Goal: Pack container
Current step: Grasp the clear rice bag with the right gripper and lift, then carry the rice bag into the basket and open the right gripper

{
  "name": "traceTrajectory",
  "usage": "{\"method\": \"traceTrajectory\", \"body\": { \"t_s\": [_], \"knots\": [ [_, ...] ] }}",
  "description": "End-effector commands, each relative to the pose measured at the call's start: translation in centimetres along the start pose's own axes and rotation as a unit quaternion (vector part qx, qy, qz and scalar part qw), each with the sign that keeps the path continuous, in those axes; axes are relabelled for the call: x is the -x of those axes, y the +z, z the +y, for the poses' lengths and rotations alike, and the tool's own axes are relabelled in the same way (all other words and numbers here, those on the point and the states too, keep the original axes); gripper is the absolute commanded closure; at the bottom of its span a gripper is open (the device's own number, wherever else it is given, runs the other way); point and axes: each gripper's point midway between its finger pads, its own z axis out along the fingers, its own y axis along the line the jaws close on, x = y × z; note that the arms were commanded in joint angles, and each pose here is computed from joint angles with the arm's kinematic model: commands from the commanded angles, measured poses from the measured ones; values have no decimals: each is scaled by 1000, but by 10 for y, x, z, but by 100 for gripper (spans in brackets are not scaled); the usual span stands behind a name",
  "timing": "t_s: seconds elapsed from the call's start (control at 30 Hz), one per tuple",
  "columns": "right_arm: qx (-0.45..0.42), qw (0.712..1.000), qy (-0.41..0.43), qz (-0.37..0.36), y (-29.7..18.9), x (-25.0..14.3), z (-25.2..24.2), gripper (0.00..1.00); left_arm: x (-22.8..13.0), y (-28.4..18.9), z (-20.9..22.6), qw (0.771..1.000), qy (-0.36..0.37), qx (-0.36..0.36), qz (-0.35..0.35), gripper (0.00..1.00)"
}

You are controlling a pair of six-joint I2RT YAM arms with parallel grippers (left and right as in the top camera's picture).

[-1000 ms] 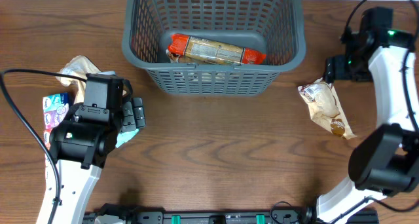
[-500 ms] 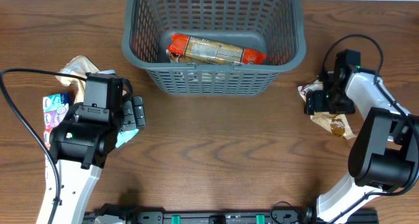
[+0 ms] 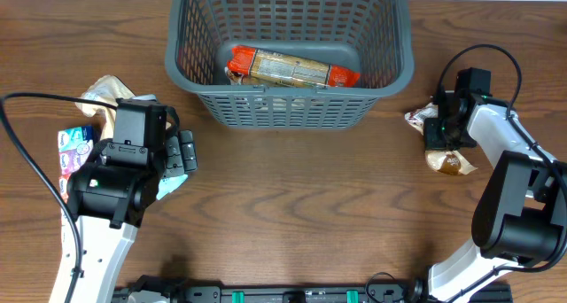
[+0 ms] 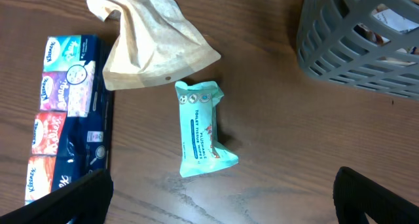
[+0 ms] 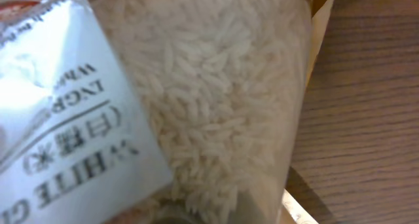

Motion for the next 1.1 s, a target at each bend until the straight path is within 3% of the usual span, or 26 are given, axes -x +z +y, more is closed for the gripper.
{"method": "traceTrajectory", "body": {
  "t_s": [0.0, 0.23, 0.57, 0.73, 0.9, 1.07],
  "knots": [
    [20, 999, 15, 25, 17, -14, 9, 99, 1, -1, 1, 1000, 5, 1, -1, 3],
    [22, 999, 22, -25, -15, 13, 6, 99, 1, -1, 1, 1000, 5, 1, -1, 3],
    [-8, 977, 18, -211, -174, 105, -14, 99, 1, -1, 1, 1000, 5, 1, -1, 3],
    [-20, 962, -80, -261, -240, 127, 10, 99, 1, -1, 1, 1000, 5, 1, -1, 3],
    [-24, 920, -209, -331, -304, 148, 68, 99, 1, -1, 1, 1000, 5, 1, -1, 3],
    [-41, 822, -413, -390, -353, 147, 153, 99, 1, -1, 1, 1000, 5, 1, -1, 3]
  ]
}}
